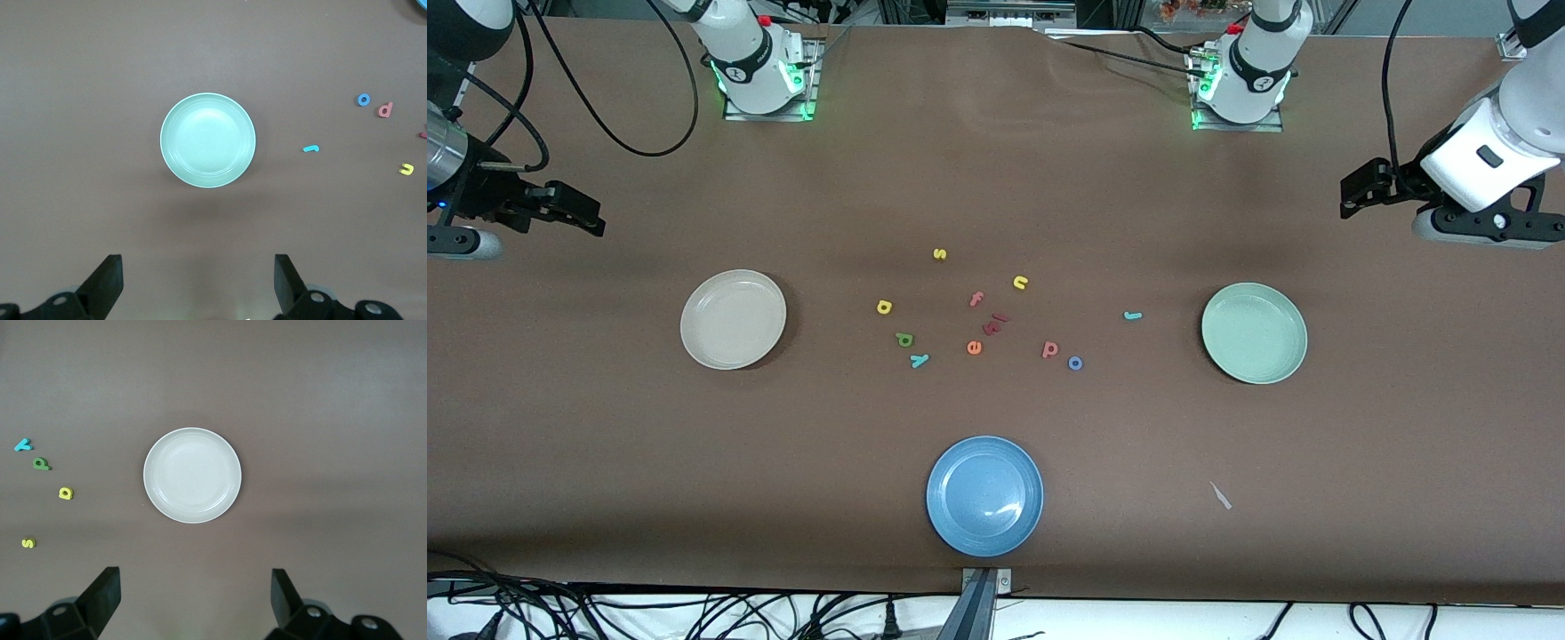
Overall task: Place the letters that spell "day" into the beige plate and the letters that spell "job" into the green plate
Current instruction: 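Move the right gripper to yellow a while the left gripper reaches blue o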
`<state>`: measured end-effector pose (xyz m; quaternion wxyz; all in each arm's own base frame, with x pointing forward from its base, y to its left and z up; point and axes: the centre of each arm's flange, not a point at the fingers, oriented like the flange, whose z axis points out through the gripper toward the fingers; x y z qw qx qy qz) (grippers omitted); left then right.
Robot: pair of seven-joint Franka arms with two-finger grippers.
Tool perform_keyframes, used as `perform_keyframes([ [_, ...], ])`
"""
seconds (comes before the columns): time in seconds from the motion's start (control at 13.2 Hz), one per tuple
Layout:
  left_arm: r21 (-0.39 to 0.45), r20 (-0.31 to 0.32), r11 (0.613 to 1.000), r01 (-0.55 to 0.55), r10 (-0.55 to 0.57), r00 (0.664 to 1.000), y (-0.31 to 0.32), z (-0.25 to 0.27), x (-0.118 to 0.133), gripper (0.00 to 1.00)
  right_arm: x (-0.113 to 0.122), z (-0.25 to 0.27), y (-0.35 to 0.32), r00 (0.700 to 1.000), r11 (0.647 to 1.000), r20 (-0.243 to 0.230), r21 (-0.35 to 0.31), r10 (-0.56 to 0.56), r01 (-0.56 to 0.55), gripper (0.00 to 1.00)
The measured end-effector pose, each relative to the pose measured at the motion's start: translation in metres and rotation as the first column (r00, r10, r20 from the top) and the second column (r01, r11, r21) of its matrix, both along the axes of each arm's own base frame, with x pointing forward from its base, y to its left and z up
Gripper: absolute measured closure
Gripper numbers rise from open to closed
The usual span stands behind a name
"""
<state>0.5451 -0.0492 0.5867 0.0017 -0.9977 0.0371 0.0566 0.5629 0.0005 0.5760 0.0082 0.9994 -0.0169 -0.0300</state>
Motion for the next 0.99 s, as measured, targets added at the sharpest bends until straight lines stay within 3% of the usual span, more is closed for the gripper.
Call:
perform_keyframes([
  [0.3, 0.001, -0.024, 1.0, 0.009, -0.009, 1.0, -0.005, -0.013, 0.006, 0.0, 0.001, 0.003, 0.004, 1.0, 1.0, 0.013, 0.0, 0.008, -0.008, 0.0],
  [0.53, 0.002, -0.09, 0.998, 0.063, -0.063, 0.994, -0.037, -0.053, 0.018, 0.0, 0.004, 0.002, 0.008, 0.999, 1.0, 0.026, 0.0, 0.018, -0.018, 0.0],
  [0.76, -0.001, -0.116, 0.993, 0.12, -0.12, 0.986, -0.078, -0.086, 0.044, 0.0, 0.024, -0.045, 0.036, 0.997, 0.998, -0.037, -0.003, 0.062, -0.063, 0.0],
  [0.99, 0.021, -0.111, 0.997, 0.067, -0.065, 0.992, -0.135, -0.122, 0.067, 0.0, 0.04, -0.101, 0.091, 0.988, 0.992, -0.093, -0.006, 0.127, -0.128, 0.0],
])
